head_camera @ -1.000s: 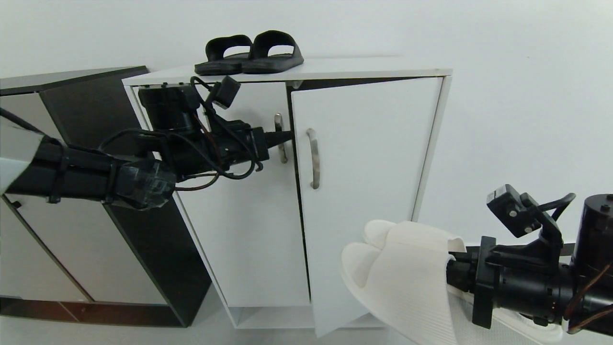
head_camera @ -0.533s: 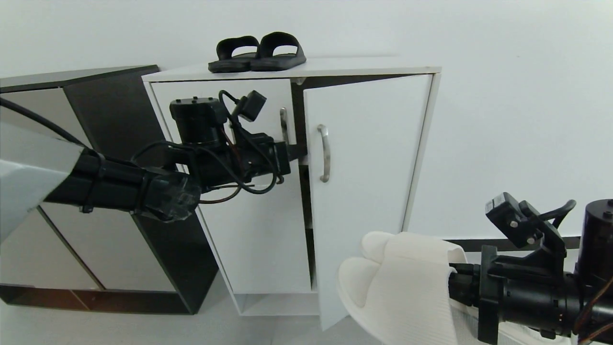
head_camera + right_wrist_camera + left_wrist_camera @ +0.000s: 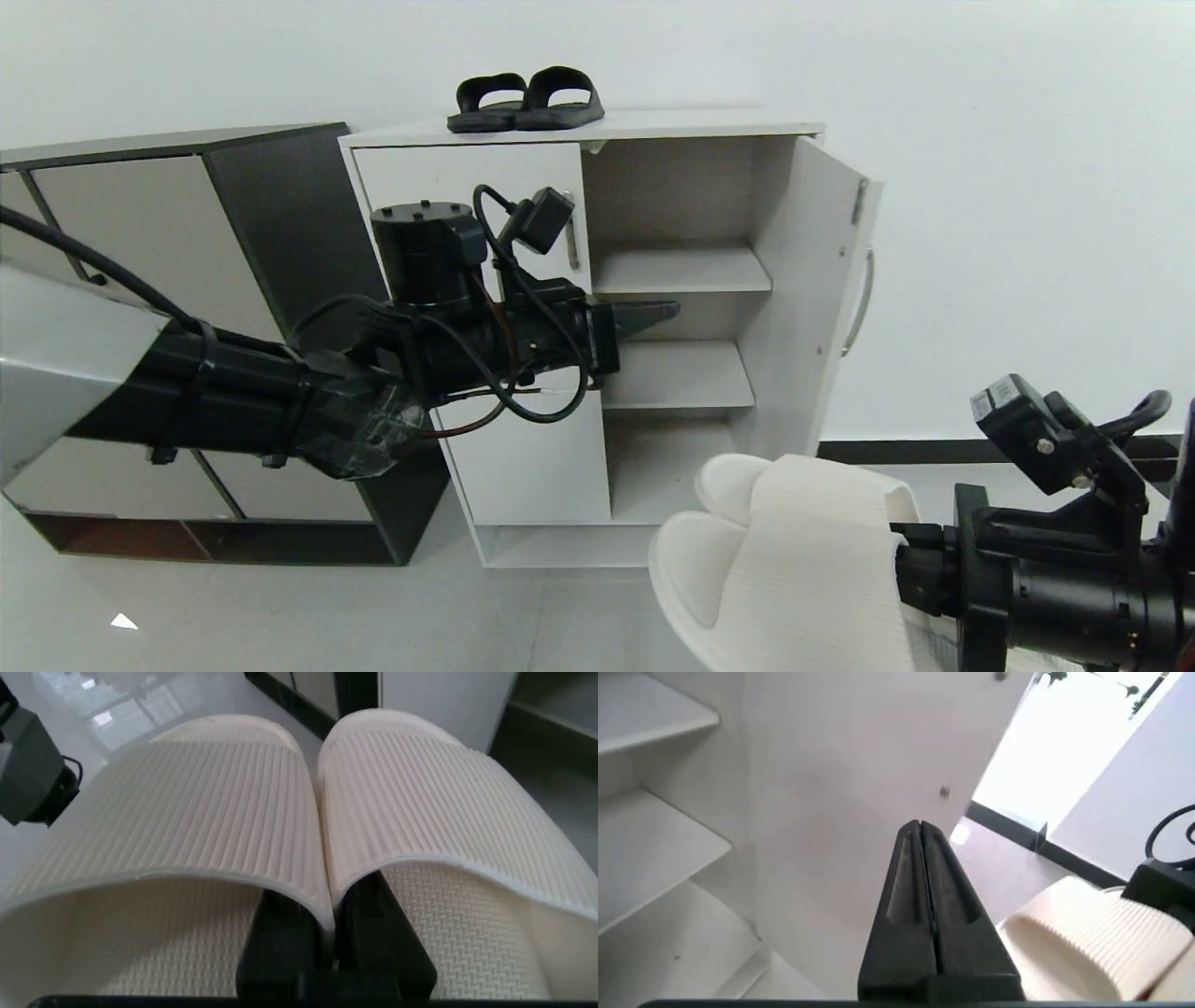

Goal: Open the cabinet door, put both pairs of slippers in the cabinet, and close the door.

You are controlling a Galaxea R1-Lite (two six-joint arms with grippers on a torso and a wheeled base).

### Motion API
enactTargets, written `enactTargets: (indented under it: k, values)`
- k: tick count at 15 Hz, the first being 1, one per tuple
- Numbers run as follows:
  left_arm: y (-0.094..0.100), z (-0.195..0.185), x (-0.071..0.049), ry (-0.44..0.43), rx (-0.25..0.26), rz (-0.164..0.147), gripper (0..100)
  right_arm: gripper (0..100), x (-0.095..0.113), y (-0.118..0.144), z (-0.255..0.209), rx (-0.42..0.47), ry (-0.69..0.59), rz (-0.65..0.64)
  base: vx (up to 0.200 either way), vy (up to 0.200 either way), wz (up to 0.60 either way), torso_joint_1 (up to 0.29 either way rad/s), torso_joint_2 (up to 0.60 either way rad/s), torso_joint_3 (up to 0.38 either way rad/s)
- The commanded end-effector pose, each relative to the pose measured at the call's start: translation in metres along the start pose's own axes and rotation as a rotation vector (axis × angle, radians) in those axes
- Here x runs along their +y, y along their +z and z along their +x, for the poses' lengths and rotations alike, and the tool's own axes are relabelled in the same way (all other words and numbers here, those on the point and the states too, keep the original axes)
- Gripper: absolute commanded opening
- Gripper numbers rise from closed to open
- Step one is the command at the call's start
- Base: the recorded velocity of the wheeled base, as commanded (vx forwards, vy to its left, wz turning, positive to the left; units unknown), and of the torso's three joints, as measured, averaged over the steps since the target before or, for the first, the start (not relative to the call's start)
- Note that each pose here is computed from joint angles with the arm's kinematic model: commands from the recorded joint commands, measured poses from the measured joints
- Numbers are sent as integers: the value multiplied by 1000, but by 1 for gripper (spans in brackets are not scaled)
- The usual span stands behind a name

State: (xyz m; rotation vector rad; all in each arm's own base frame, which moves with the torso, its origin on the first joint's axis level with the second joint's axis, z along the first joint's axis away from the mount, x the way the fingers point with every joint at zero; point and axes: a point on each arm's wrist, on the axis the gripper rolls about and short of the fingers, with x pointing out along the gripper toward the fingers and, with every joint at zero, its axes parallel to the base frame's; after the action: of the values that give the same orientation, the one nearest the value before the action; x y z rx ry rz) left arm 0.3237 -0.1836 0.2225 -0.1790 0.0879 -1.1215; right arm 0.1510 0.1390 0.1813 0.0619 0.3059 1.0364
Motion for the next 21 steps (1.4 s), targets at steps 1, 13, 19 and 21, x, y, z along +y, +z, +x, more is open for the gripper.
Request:
enactTargets:
  k: [1, 13, 19, 21]
  values:
    - [19, -26, 1, 65, -44, 24, 0, 0, -4, 6, 8, -7, -23, 10, 0, 0, 0, 0, 0, 0]
    - [-59, -270, -146, 1268, -89, 69, 0, 0, -29, 17, 53, -48, -379, 142, 0, 0, 0, 0, 0, 0]
    - [-168, -323, -202, 1499, -89, 118, 0, 0, -29, 15, 54, -38, -381, 142, 0, 0, 0, 0, 0, 0]
    - [-174, -322, -200, 1414, -111, 149, 0, 0, -29, 12, 54, -29, -381, 141, 0, 0, 0, 0, 0, 0]
